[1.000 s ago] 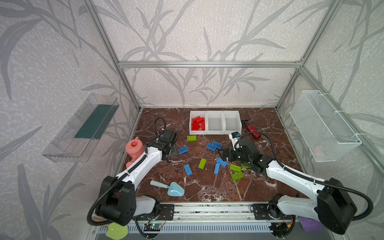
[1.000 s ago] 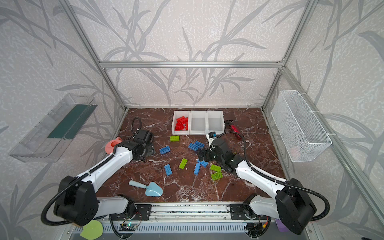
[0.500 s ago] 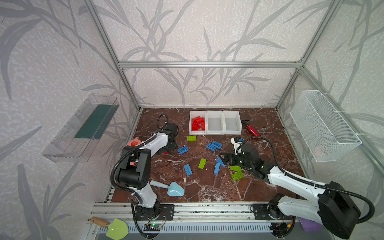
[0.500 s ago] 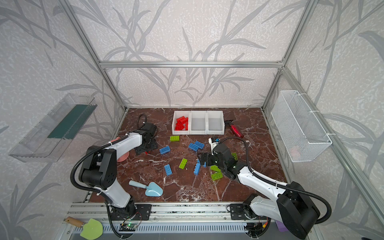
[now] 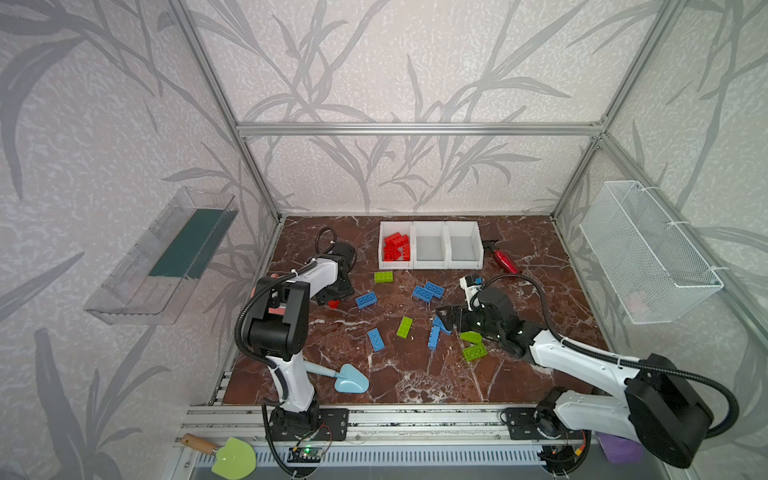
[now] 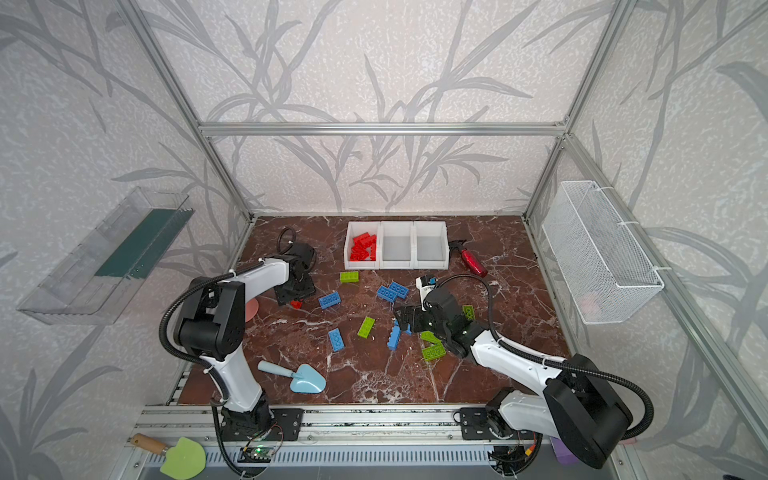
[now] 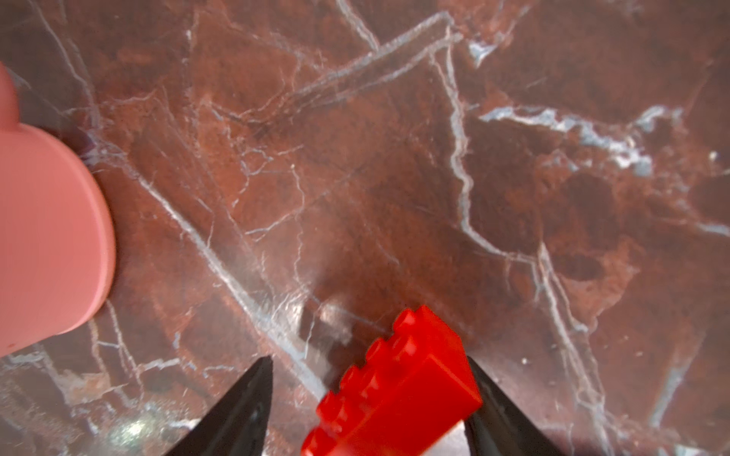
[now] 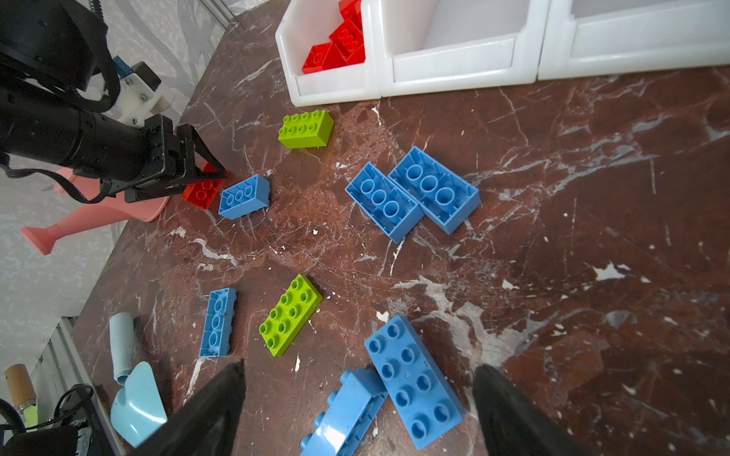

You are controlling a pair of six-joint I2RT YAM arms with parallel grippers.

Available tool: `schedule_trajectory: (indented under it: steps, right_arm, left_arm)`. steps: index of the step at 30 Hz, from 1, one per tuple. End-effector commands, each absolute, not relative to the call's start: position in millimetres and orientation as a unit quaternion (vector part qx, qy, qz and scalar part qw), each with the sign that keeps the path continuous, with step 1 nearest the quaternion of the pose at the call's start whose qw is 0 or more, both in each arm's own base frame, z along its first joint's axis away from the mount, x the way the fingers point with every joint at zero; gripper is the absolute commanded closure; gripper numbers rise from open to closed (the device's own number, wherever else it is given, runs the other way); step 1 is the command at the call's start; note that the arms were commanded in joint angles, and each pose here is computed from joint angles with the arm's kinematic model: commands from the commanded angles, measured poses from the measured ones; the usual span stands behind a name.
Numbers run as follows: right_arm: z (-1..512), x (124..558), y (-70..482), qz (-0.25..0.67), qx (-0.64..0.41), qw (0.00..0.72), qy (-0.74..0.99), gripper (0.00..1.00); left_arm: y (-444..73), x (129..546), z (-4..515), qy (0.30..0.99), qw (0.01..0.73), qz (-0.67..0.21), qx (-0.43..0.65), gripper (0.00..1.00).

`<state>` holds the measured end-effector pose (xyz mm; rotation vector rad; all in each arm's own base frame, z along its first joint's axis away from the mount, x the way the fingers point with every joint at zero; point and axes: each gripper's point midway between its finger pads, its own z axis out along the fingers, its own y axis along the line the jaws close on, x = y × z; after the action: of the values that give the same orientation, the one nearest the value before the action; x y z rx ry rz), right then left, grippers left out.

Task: Sort the legos into containers by color
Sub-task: 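Grasp the red brick near the watering can with the left gripper while the right withdraws, then carry the red brick with the left gripper and drop it into the bin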

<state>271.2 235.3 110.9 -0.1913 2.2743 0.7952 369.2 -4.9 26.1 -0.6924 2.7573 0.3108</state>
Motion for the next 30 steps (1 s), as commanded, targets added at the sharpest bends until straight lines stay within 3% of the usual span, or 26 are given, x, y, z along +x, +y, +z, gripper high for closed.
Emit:
schedule_trajectory:
  steps: [1,20,30]
  right_arm:
    - [114.2,273.8,239.6,0.315,-0.076,0.360,0.875,0.09]
    - [113.8,274.1,238.8,0.312,-0.076,0.359,0.876,0.09]
    - [111.4,273.7,239.3,0.312,-0.076,0.356,0.878,0.09]
  left_arm:
    - [-3.0,376.6,26.8,0.954,0.141,0.108,-0.241,0.32]
    - [-11.3,371.4,29.0,0.955,0.146,0.081,-0.245,0.78]
    - [-38.0,394.3,84.7,0.954,0.206,0.048,-0.214,0.82]
